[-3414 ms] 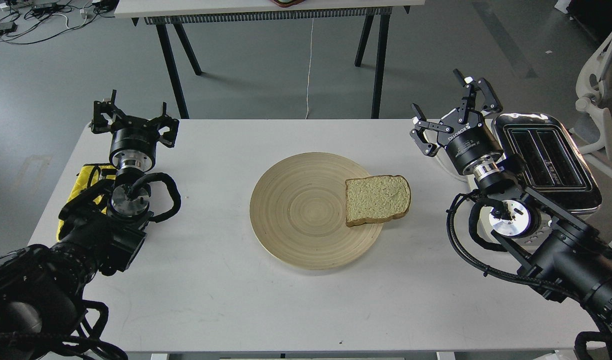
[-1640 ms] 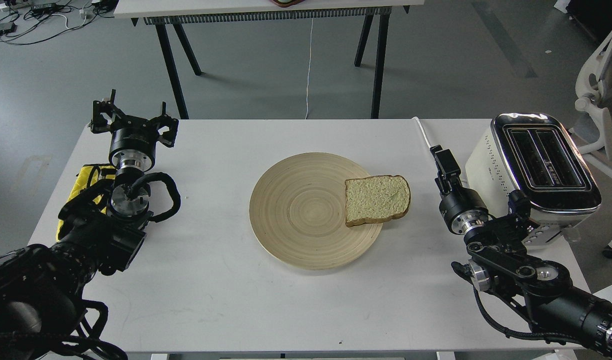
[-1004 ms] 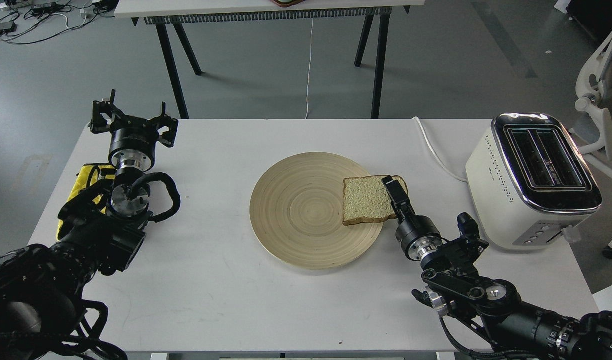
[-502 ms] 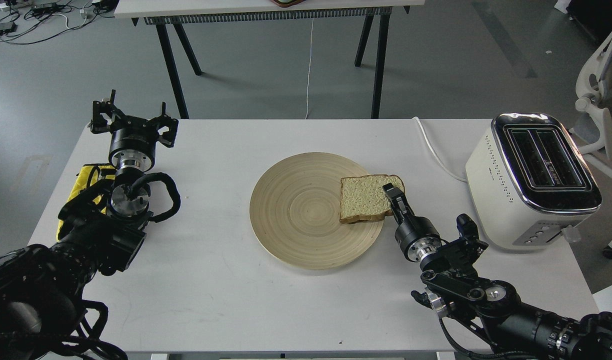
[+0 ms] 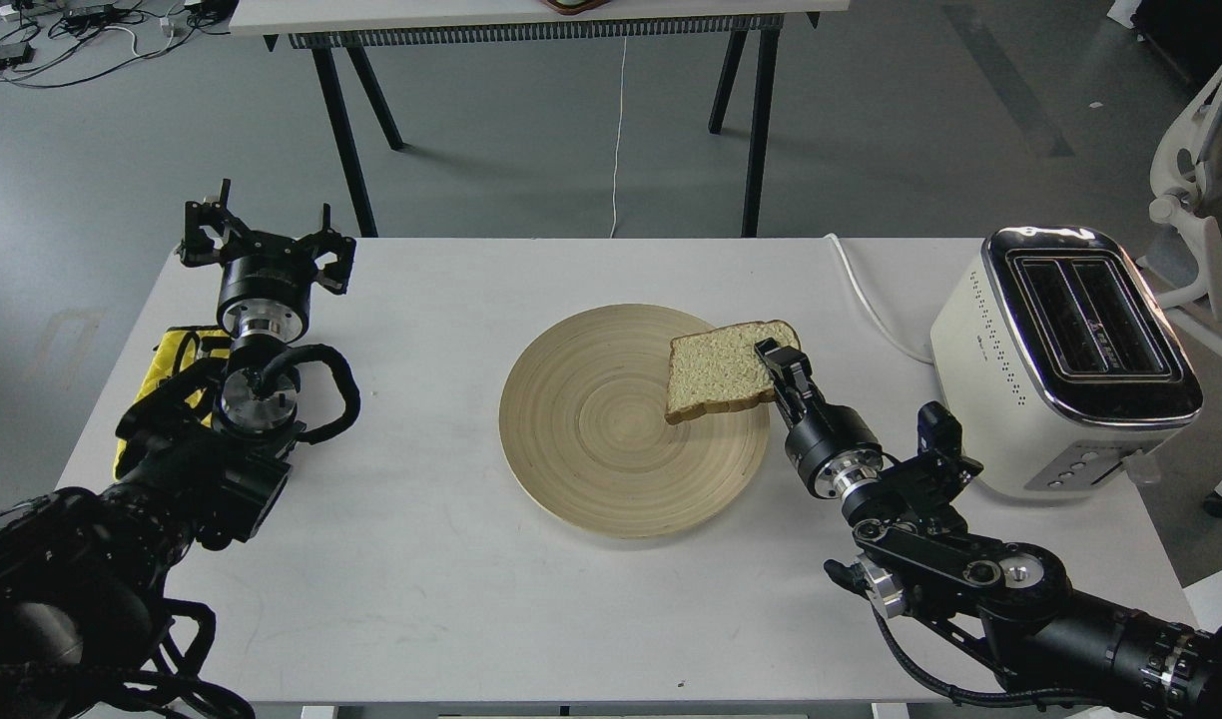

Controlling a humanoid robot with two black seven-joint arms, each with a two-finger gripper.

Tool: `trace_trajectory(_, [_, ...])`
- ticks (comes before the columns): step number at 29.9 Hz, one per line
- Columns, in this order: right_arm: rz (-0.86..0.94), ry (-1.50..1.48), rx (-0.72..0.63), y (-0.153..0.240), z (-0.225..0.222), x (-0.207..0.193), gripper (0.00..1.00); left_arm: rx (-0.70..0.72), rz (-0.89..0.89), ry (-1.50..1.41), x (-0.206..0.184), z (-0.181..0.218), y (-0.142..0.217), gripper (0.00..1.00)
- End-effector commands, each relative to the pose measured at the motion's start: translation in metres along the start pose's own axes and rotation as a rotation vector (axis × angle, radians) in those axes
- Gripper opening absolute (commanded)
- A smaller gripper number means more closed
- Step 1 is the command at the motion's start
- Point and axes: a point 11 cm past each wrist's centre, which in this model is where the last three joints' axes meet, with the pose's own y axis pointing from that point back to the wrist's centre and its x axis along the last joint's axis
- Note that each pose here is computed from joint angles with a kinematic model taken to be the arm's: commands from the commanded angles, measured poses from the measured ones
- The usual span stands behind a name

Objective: Put bread in toaster with right arm
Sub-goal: 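Lift the bread with the right gripper and carry it above the toaster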

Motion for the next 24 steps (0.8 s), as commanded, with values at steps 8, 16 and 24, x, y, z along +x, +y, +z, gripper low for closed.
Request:
trace_trajectory(8, [0.203, 0.16, 0.178, 0.011, -0.101, 0.162, 0.07, 0.0, 0.001, 0.0, 0.0, 0.0, 0.0, 1.0])
trace_trajectory(16, [0.336, 0.435, 0.136, 0.07, -0.127, 0.281, 0.06, 0.0, 0.001, 0.0, 0.0, 0.0, 0.0, 1.0])
trace_trajectory(24, [0.245, 0.72, 0.0, 0.113, -0.107, 0.313, 0.06, 0.0, -0.001, 0.0, 0.0, 0.0, 0.0, 1.0])
